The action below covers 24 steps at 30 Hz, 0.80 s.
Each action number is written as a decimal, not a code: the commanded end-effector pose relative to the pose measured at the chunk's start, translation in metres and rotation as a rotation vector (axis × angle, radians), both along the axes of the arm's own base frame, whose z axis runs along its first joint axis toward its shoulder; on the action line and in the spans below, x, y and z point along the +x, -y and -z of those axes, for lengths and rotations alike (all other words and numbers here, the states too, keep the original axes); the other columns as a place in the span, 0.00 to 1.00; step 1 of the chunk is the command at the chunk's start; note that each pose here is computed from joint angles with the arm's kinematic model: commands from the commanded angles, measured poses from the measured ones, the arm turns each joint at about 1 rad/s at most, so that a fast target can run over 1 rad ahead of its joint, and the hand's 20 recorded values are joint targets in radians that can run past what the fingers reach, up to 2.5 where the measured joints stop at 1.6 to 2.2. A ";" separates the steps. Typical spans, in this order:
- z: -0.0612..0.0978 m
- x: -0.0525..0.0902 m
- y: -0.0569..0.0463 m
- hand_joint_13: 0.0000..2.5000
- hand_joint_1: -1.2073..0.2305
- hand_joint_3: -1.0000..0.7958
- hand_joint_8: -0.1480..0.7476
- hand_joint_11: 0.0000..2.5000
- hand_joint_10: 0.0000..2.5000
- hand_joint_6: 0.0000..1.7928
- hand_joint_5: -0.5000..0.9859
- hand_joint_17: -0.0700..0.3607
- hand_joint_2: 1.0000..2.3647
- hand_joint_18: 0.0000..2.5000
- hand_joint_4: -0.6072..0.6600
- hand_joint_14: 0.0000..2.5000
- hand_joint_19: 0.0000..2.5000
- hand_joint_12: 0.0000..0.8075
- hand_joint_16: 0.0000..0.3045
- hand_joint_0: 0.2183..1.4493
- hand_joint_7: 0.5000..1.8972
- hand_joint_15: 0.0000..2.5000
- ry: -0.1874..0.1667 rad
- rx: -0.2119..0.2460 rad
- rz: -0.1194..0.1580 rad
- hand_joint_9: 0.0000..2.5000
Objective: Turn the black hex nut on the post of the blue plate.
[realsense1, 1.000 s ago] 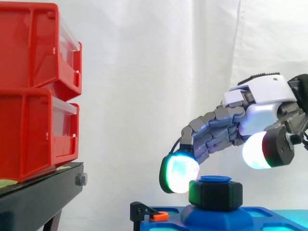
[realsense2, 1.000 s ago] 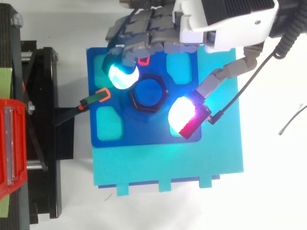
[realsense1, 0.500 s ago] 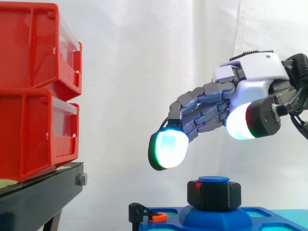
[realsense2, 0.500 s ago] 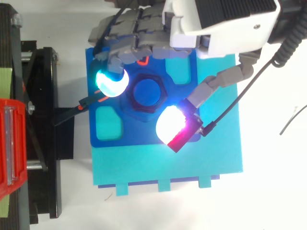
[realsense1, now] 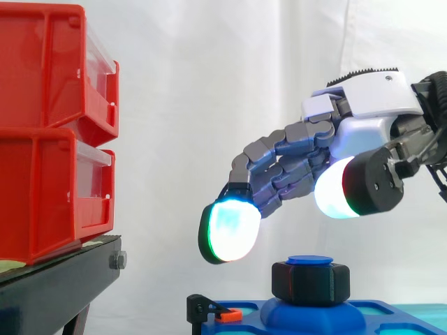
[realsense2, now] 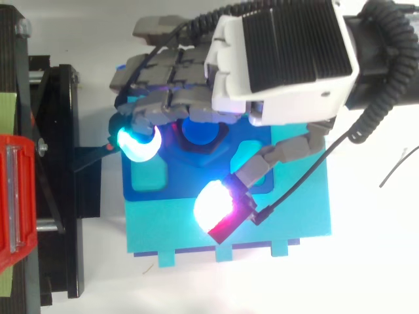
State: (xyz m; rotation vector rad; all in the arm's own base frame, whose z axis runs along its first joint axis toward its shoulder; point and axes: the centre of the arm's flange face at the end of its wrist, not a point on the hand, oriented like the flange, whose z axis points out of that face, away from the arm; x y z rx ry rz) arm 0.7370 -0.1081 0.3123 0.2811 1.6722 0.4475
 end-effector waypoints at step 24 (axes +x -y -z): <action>0.020 -0.008 -0.004 0.10 0.38 0.28 0.51 0.00 0.00 0.28 0.20 0.44 0.00 0.06 0.68 0.00 0.03 0.51 0.18 0.18 0.27 0.00 -0.047 -0.005 -0.002 0.12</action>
